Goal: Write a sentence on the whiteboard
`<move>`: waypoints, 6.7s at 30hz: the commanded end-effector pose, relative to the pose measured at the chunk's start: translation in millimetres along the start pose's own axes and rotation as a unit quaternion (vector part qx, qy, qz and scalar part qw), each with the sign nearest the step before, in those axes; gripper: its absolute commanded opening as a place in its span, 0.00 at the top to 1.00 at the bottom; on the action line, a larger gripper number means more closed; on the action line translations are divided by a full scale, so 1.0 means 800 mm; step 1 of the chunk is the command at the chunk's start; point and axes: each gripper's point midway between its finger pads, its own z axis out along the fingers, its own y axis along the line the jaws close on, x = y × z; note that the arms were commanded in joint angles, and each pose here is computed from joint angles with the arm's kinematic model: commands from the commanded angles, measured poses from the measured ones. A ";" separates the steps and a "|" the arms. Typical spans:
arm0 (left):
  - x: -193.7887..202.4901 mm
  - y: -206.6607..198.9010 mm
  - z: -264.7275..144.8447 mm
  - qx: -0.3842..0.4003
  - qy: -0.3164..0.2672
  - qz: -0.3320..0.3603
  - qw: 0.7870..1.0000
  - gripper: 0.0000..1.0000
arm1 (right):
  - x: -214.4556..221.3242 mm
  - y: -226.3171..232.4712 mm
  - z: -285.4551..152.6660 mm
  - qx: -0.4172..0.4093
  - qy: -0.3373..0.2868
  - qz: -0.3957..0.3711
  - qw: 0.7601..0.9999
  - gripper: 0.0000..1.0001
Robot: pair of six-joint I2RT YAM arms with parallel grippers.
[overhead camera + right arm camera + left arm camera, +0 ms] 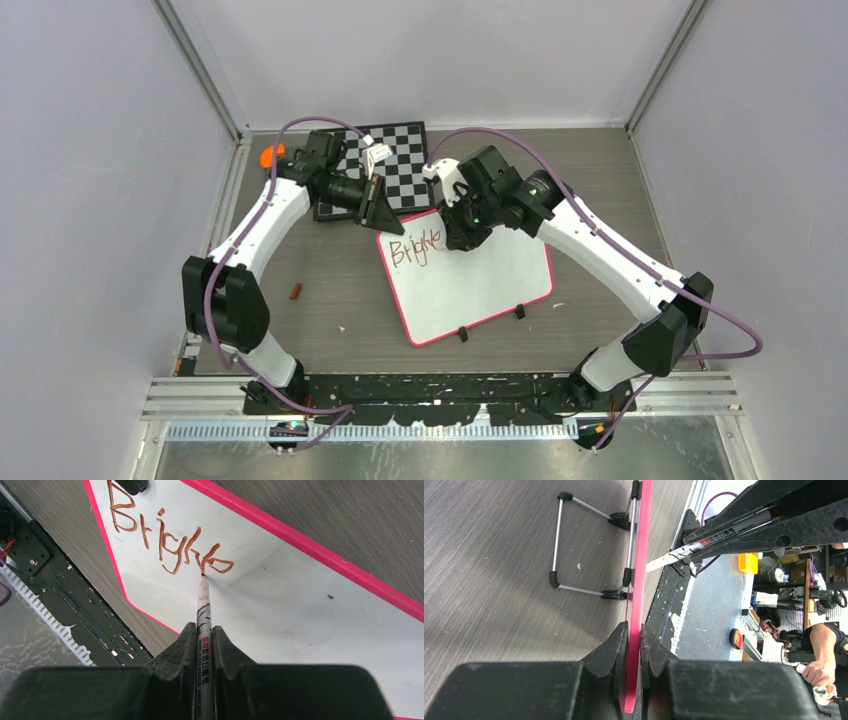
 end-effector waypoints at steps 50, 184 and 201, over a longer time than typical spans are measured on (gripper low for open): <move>-0.005 -0.008 -0.006 -0.005 -0.003 0.002 1.000 1.00 | -0.050 -0.012 -0.020 0.023 -0.055 -0.017 0.998 1.00; -0.001 -0.009 -0.005 -0.007 0.004 0.009 1.000 1.00 | -0.015 -0.065 -0.053 0.102 -0.071 0.009 0.992 1.00; 0.001 -0.009 -0.006 -0.008 0.006 0.012 1.000 1.00 | -0.011 -0.048 -0.030 0.058 -0.053 0.015 0.997 1.00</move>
